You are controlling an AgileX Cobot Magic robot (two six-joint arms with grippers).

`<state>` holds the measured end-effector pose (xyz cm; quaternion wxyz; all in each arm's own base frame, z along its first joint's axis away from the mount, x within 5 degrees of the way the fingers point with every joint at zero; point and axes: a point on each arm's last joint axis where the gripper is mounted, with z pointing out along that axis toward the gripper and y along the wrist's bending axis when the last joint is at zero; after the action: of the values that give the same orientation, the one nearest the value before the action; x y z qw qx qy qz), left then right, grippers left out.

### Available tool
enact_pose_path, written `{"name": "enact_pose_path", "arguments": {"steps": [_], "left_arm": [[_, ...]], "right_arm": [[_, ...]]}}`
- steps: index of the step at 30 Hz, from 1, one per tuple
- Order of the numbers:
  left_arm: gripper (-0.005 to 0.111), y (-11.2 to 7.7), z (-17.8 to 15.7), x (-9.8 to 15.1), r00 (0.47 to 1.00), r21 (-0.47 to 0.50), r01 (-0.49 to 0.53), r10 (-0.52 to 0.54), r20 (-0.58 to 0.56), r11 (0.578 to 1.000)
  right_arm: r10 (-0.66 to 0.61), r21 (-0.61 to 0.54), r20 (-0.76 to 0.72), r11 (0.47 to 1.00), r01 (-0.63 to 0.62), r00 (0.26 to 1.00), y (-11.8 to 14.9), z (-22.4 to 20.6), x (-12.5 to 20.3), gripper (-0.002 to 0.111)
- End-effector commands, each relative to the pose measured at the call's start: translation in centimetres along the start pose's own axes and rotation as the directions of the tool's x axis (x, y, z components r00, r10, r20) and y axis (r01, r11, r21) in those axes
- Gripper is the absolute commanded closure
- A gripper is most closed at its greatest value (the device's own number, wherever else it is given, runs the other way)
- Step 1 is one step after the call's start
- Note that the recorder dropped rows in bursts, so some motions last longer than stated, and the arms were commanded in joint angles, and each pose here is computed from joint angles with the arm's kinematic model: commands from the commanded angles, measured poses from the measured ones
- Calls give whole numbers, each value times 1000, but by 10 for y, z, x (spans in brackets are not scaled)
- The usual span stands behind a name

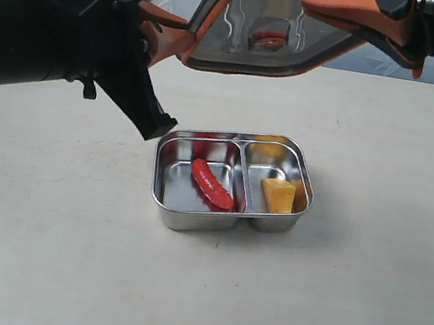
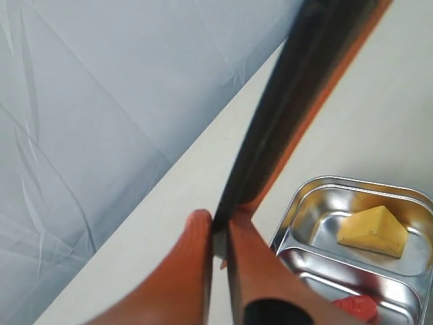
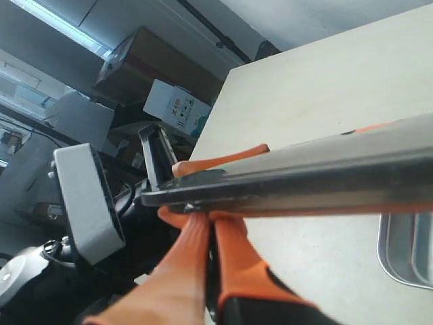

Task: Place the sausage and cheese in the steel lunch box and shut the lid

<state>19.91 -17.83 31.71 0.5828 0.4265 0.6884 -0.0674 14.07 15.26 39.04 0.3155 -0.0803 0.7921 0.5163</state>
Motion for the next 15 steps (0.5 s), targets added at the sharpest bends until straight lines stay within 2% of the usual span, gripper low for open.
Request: {"name": "enact_pose_path", "arguments": {"steps": [1, 10, 15], "left_arm": [[107, -2, 5, 5, 999, 4, -35, 35, -26, 999], [107, -2, 7, 7, 997, -9, -62, 61, -40, 998], [107, 2, 7, 8, 995, -44, -80, 77, -60, 996]], "right_arm": [[-14, 10, -47, 1000, 14, 999, -2, 0, 4, 109], [-91, 52, -148, 994, 99, 985, -6, -3, 14, 109], [-42, 93, -155, 994, 57, 987, -9, -3, 14, 109]]}}
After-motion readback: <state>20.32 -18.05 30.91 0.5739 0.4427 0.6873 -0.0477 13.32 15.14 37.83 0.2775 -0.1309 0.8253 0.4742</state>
